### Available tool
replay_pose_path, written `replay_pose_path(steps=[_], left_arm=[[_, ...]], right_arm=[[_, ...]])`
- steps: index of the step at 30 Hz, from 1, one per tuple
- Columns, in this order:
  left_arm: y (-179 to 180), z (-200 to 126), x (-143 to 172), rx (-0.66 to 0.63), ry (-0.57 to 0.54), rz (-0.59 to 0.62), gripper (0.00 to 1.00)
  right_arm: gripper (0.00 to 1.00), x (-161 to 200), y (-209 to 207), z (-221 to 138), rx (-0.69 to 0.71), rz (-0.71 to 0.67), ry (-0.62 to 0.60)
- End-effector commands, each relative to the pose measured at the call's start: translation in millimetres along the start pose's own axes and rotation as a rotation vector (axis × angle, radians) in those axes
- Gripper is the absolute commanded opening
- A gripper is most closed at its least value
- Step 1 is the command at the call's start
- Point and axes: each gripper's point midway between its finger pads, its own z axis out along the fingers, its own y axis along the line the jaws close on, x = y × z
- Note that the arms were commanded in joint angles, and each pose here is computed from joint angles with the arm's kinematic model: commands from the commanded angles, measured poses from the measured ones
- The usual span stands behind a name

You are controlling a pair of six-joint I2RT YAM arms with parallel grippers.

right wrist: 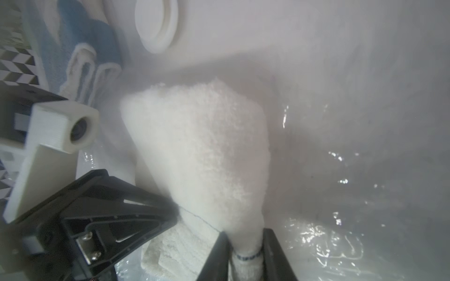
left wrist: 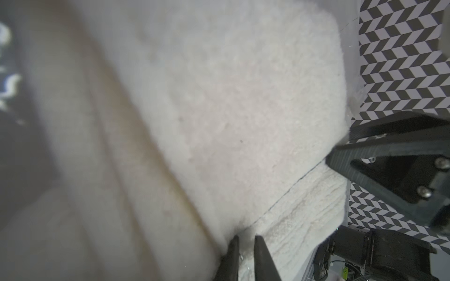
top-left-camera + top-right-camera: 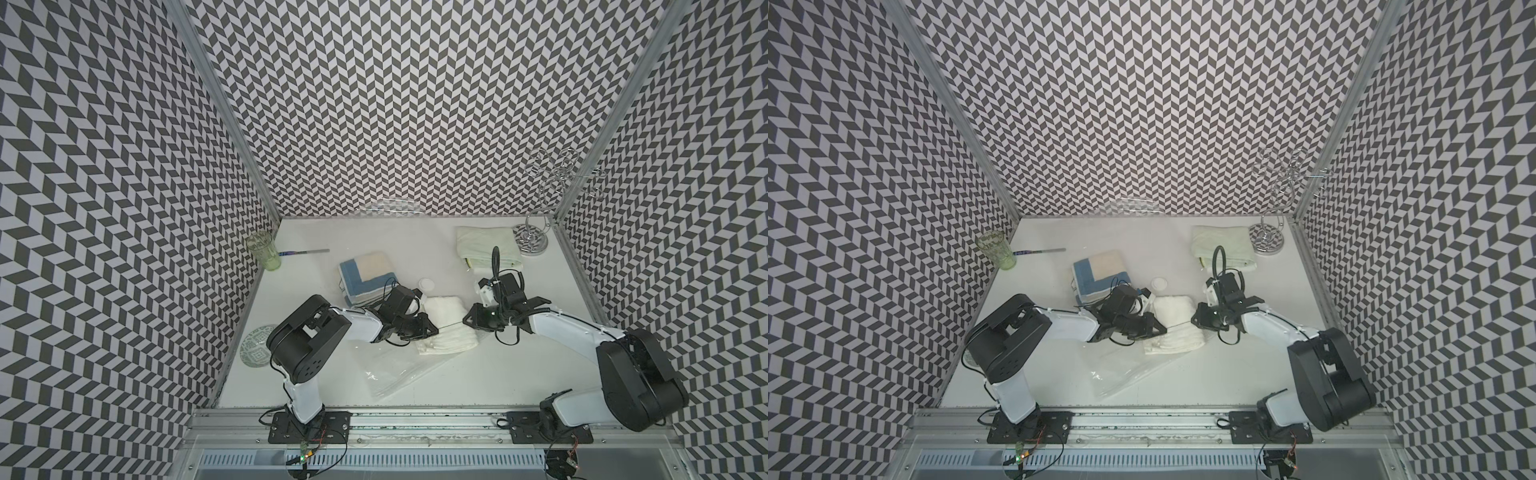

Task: Place the folded towel into the vacuum bag
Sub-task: Pick up the towel from the vacuum bag.

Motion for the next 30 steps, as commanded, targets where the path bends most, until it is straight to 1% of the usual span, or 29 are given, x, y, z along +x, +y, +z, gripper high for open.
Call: replay_pose_path(steps=[1,3,5,7,8,10,13,17,20,23,25,27,29,30], left_arm=[[6.3,5.2,3.7,0.012,0.009,-0.02,0.16],[8.5,6.3,1.7,0.007,0.003,-0.018,0.15],[11.4,6.4,-0.3,0.002,-0.004,-0.021,0.14],[14.2,7.1,0.4,0.002,-0.005,-0.026,0.14],[16.0,6.4,0.5,0.002,-0.006,-0.032,0.14],[19.0,2.7,0.9,0.003,-0.015,-0.04,0.14],[21.9,-5.5,0.7,0.007,-0.031,-0.054,0.14],[18.0,-13.3,-2.0,0.014,-0.046,-0.051,0.15],[11.3,-22.2,-5.9,0.023,-0.059,-0.048,0.15],[4.8,-39.4,-10.1,0.022,-0.088,-0.038,0.16],[7.0,-49.8,-9.4,0.0,-0.105,-0.035,0.16],[18.6,-57.1,-6.6,-0.049,-0.126,-0.04,0.16],[36.0,-55.3,-2.7,-0.086,-0.132,-0.062,0.15],[40.3,-52.2,-2.0,-0.08,-0.122,-0.074,0.15]], right_arm=[[0.18,-28.5,17.3,-11.8,0.167,-0.14,-0.103],[0.16,-28.3,35.0,-13.6,0.228,-0.207,-0.114],[0.15,-22.9,56.0,-10.8,0.242,-0.255,-0.114],[0.14,-10.4,78.7,-3.2,0.206,-0.285,-0.09],[0.14,-0.3,90.0,3.3,0.165,-0.287,-0.065],[0.14,16.9,98.8,15.7,0.098,-0.268,-0.019],[0.13,38.5,84.3,32.5,0.087,-0.236,0.037],[0.11,56.5,69.0,47.0,0.081,-0.227,0.089],[0.11,58.2,56.4,51.4,0.108,-0.225,0.101],[0.11,50.9,51.4,48.2,0.118,-0.239,0.088],[0.13,48.0,56.8,46.1,0.107,-0.273,0.091],[0.18,47.2,63.4,43.3,0.093,-0.307,0.092],[0.28,44.5,68.1,38.7,0.094,-0.342,0.079],[0.32,42.0,68.6,37.2,0.103,-0.354,0.071]])
